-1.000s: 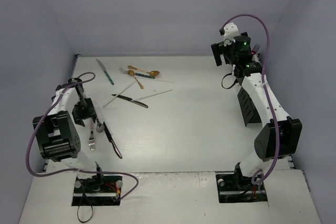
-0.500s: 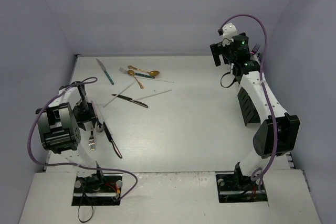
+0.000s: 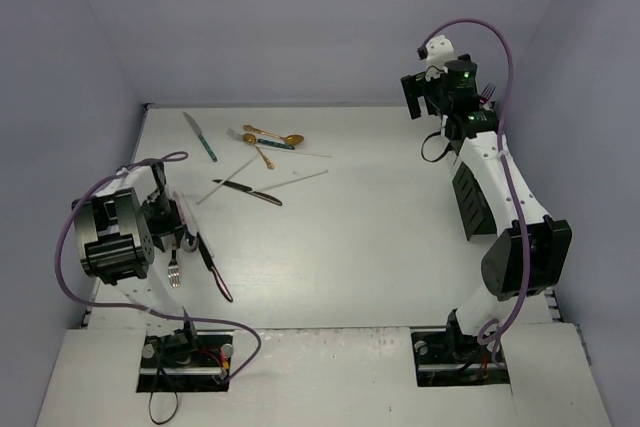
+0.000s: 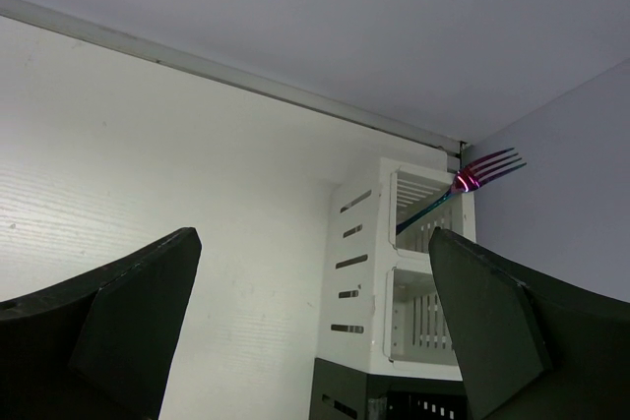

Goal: Sort the eating utensils into containers

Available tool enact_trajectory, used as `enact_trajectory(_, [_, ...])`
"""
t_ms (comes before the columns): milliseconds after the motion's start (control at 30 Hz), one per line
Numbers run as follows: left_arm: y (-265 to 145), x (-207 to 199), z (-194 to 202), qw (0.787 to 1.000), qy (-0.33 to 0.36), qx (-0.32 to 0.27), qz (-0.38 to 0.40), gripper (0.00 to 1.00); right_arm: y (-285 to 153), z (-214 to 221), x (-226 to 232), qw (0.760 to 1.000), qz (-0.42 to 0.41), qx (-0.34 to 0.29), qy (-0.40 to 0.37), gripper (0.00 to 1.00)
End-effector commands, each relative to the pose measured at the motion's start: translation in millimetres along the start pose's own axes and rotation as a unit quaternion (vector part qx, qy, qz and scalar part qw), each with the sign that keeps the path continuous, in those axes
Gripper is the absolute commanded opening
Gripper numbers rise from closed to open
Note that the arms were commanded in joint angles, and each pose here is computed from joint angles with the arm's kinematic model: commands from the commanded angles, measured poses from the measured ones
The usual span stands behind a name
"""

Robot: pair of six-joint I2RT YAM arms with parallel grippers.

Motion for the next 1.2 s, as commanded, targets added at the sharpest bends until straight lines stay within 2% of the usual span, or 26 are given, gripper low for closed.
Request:
enact_trajectory(0, [-4,-1,-4,1.0,0.008,-0.008,-0.009,0.33,-2,-32,-6,0.999,0.005,-0.048,0.014,1.0])
enact_trajectory(100, [-2,-6,-5,1.0,0.014,-0.006,-0.001,0.28,-3,-33,-5,0.999,0.002,-0.049,0.014,1.0])
enact_trajectory(167, [-1,-8,-6,1.0,0.019,-0.006,0.005,0.16,-3,-33,-3,0.999,-0.003,-0.05,0.015,1.0])
enact_trajectory(300, [-4,-10,-7,1.0,0.026,-0.012,0.012,0.0,-11,-32,2,0.999,-0.021,-0.045,0.011,1.0])
enact_trajectory(567, [-61,-10,-1,0.994,0.034,-0.094,0.039,0.0,-43,-51,9,0.996,-0.054,-0.066,-0.032,1.0])
enact_trajectory(767, [-157,-17,-1,0.962,0.063,-0.241,0.115,0.0,-80,-81,21,0.986,-0.102,-0.119,-0.057,1.0])
enact_trajectory(833, [-186,-46,1,0.933,0.082,-0.275,0.218,0.0,-87,-85,27,0.982,-0.116,-0.13,-0.073,1.0])
enact_trajectory(933, [-220,-79,-3,0.902,0.098,-0.284,0.311,0.0,-95,-89,42,0.97,-0.149,-0.149,-0.119,1.0])
enact_trajectory(1000, [-230,-106,-1,0.89,0.112,-0.263,0.356,0.0,-102,-87,57,0.958,-0.18,-0.16,-0.154,1.0])
enact_trajectory(1033, [-231,-120,2,0.886,0.122,-0.246,0.373,0.0,-109,-81,69,0.941,-0.209,-0.174,-0.201,1.0])
enact_trajectory(1067, [-232,-135,7,0.883,0.131,-0.228,0.389,0.0,-116,-74,82,0.921,-0.236,-0.189,-0.247,1.0])
enact_trajectory(1167, [-232,-178,23,0.876,0.168,-0.175,0.418,0.0,-145,-62,125,0.839,-0.272,-0.25,-0.4,1.0])
Point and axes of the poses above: each gripper's point midway between its finger pads, its own y axis out along the fingers, its own x axis along the line the jaws close on, z = x × y, the point moved 3 cm from there along -y, back along the fingers, and after that the axes turned 10 degrees about y, right-handed, at the moved point
